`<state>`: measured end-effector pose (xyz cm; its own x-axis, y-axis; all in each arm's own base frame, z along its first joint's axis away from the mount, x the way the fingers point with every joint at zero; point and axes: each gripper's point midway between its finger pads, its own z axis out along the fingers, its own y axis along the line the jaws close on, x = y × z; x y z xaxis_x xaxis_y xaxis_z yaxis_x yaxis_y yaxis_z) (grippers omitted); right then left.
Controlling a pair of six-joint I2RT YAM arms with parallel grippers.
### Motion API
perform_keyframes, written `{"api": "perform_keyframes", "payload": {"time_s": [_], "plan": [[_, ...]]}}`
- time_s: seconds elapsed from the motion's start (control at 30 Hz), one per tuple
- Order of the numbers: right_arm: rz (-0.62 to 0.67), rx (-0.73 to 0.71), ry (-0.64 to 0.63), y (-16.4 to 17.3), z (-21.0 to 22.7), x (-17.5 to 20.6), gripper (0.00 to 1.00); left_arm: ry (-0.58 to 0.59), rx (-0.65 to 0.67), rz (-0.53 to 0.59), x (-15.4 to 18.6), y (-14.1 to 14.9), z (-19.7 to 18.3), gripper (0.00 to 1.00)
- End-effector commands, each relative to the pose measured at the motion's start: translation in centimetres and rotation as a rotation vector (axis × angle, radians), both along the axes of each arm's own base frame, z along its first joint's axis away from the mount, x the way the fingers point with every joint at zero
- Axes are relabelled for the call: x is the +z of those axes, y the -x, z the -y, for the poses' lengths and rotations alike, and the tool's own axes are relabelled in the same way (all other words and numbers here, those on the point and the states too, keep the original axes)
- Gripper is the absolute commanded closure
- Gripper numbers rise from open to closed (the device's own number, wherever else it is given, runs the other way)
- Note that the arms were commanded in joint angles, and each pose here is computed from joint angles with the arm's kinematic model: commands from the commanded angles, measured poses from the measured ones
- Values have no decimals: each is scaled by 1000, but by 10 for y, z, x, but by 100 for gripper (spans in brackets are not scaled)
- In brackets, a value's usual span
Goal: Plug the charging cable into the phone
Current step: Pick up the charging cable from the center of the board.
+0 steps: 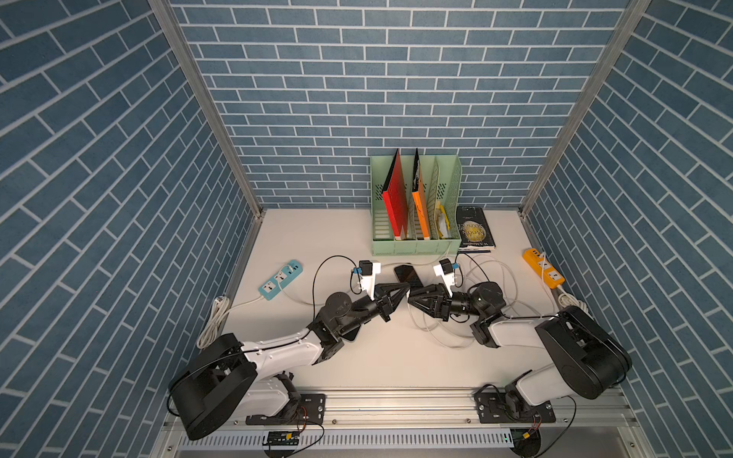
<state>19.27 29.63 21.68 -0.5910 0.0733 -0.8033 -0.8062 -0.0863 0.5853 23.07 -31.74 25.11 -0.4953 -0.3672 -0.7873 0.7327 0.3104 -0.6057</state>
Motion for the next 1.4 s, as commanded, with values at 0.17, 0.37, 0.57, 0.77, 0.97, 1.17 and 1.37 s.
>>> {"api": "perform_keyframes", "payload": {"time_s": [0.17,0.37,0.57,0.77,0.97,1.17,1.37], "plan": [[37,19,-24,6,0,8,69,52,-18,38,20,6,-5,100],[51,12,-12,8,2,7,69,70,-38,49,26,8,-2,100],[57,13,-10,8,1,7,69,89,-53,47,27,10,-1,100],[66,22,-19,10,-2,12,70,88,-68,42,23,10,2,100],[82,27,-33,10,-4,20,72,95,-71,41,19,12,0,100],[85,30,-48,11,-3,25,74,99,-88,41,17,16,0,100],[80,48,-78,13,-3,32,75,104,-97,34,9,20,-3,100]]}}
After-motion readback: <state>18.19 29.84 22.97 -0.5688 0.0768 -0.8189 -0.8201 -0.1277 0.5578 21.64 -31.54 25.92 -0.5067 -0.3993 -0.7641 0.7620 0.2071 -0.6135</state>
